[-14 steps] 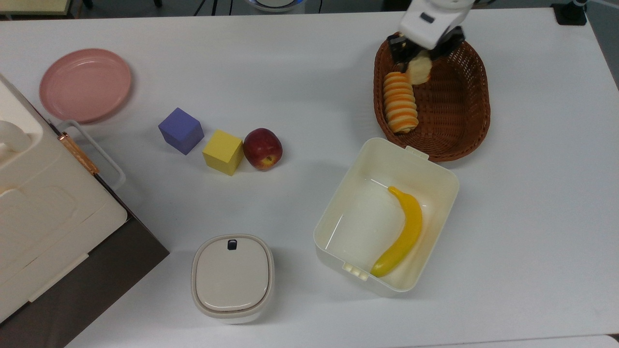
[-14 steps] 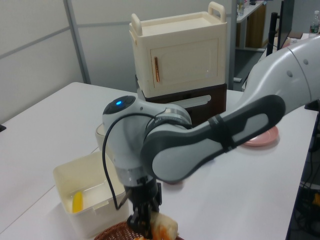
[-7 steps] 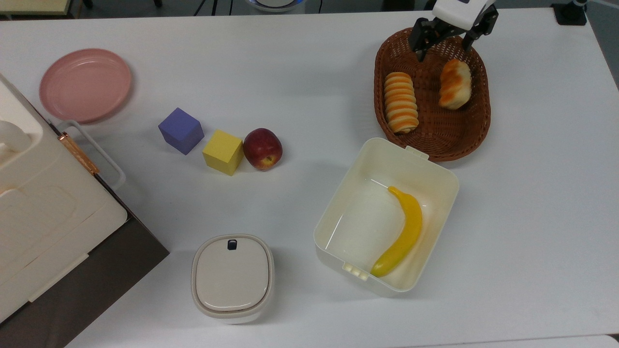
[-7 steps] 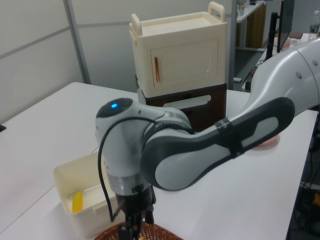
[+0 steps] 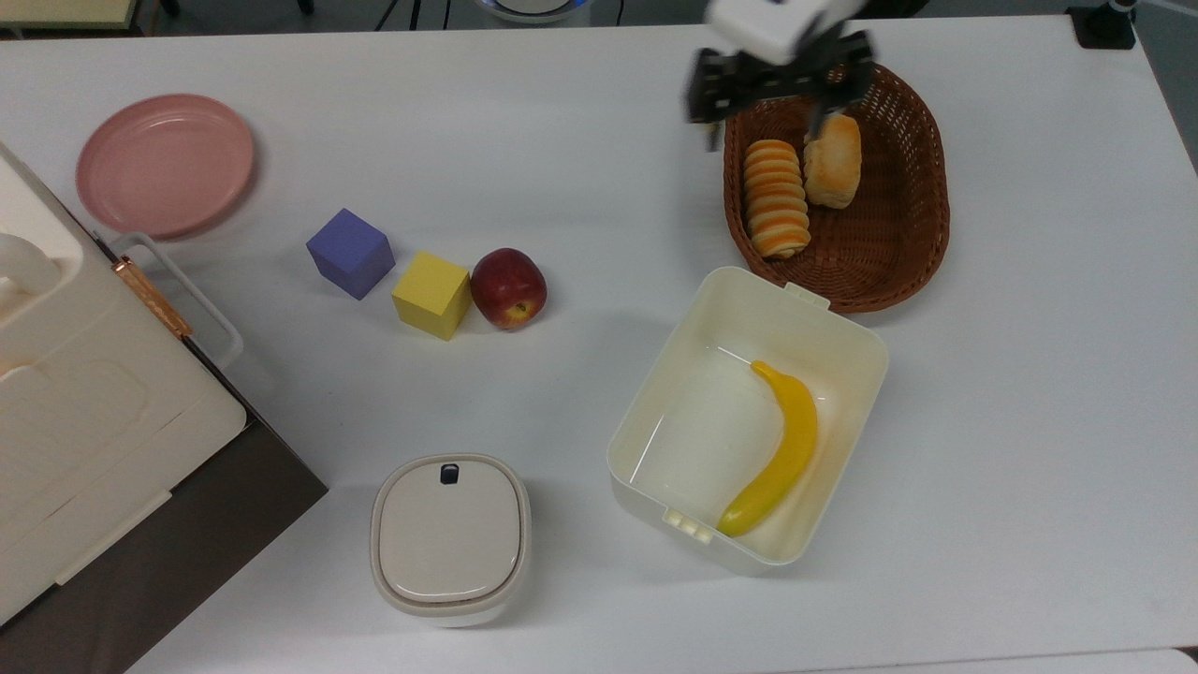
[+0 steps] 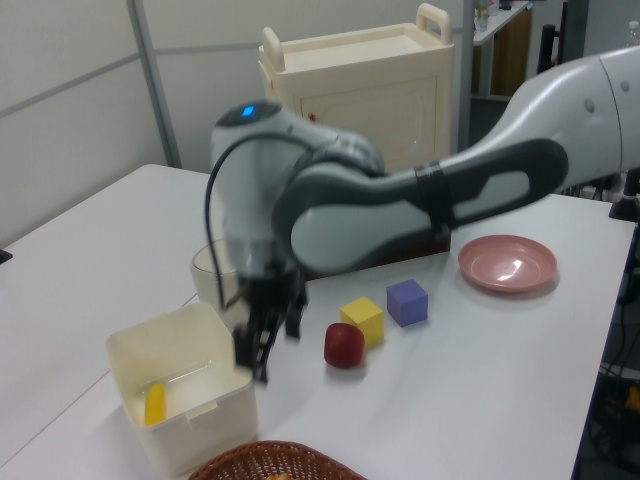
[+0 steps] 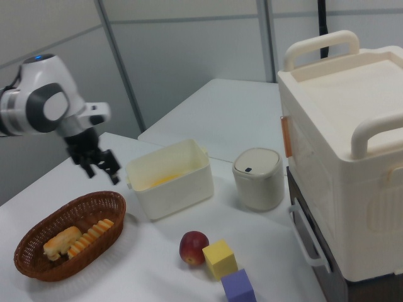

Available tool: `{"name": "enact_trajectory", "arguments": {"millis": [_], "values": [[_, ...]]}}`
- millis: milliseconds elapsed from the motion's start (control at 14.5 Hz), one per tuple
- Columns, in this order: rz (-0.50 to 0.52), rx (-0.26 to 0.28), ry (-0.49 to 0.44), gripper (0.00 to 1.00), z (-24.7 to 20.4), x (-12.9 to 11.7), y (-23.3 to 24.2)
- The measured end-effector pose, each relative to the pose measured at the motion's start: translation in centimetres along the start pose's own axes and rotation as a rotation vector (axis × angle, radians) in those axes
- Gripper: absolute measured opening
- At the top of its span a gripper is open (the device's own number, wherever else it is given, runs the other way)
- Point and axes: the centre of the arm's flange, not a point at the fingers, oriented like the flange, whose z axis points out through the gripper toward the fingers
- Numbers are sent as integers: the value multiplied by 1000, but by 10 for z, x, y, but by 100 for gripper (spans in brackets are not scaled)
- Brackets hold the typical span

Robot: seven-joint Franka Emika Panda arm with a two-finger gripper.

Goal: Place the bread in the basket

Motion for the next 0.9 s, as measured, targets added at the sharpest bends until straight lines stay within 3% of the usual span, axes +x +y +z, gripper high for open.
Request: {"name": "enact_trajectory", "arguments": {"millis": [276, 553, 691, 899], "values": [[124, -112, -8, 100, -20, 4, 103], [118, -133, -39, 100, -33, -6, 165], [132, -128, -64, 100, -39, -13, 186], [200, -33, -71, 100, -55, -27, 215]]}}
